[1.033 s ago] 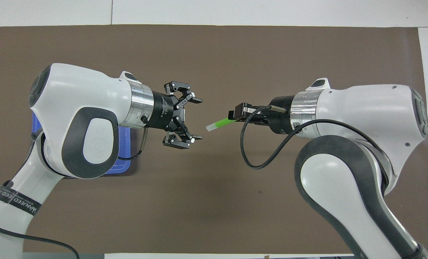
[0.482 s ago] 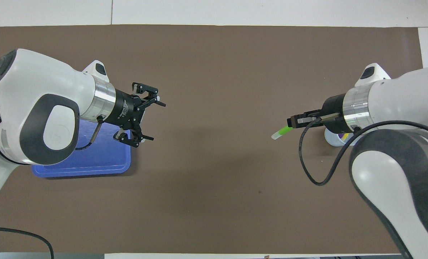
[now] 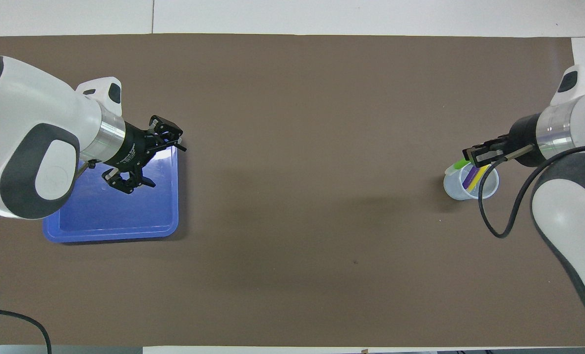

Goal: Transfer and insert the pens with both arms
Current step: 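Insert the green pen into the cup while the left gripper withdraws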

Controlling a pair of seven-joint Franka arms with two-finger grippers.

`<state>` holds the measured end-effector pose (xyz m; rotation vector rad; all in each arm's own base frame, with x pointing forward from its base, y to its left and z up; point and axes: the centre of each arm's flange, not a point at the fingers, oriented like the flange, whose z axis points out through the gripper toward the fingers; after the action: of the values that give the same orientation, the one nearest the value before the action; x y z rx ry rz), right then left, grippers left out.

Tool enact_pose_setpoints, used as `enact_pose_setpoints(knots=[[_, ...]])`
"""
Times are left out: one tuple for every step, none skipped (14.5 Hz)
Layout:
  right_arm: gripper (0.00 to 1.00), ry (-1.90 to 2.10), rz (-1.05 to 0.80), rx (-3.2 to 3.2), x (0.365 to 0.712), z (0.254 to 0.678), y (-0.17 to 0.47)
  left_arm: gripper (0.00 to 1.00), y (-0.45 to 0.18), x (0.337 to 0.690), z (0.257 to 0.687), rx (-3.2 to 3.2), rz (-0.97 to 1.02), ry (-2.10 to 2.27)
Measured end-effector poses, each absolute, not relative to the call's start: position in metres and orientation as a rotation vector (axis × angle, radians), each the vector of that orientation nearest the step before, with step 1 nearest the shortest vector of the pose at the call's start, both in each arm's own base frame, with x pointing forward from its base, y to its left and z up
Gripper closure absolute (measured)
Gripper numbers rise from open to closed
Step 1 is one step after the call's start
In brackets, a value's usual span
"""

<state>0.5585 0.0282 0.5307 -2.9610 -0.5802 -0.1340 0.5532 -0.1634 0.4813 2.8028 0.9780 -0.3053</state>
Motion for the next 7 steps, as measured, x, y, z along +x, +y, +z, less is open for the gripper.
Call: enact_pose_setpoints(knots=[[0.82, -0.614, -0.125, -2.964, 0.565, 0.522, 0.018, 0.0, -0.154, 0.554, 0.487, 2.834, -0.314, 0.911], [0.82, -0.629, -0.116, -2.961, 0.571, 0.512, 0.01, 0.0, -0.146, 0.554, 0.493, 2.864, -0.32, 0.847], [0.82, -0.634, -0.11, -2.958, 0.575, 0.503, 0.004, 0.0, -0.141, 0.553, 0.499, 2.906, -0.321, 0.777], [0.82, -0.634, -0.099, -2.956, 0.578, 0.496, 0.001, 0.0, -0.136, 0.551, 0.505, 2.951, -0.322, 0.702], [0.82, -0.631, -0.084, -2.954, 0.579, 0.489, 0.0, 0.0, -0.134, 0.549, 0.51, 2.993, -0.323, 0.618], [0.82, -0.627, -0.065, -2.952, 0.578, 0.482, 0.0, 0.0, -0.132, 0.547, 0.515, 3.033, -0.325, 0.526], [0.82, -0.623, -0.049, -2.951, 0.575, 0.477, -0.002, 0.0, -0.129, 0.545, 0.521, 3.073, -0.332, 0.423]])
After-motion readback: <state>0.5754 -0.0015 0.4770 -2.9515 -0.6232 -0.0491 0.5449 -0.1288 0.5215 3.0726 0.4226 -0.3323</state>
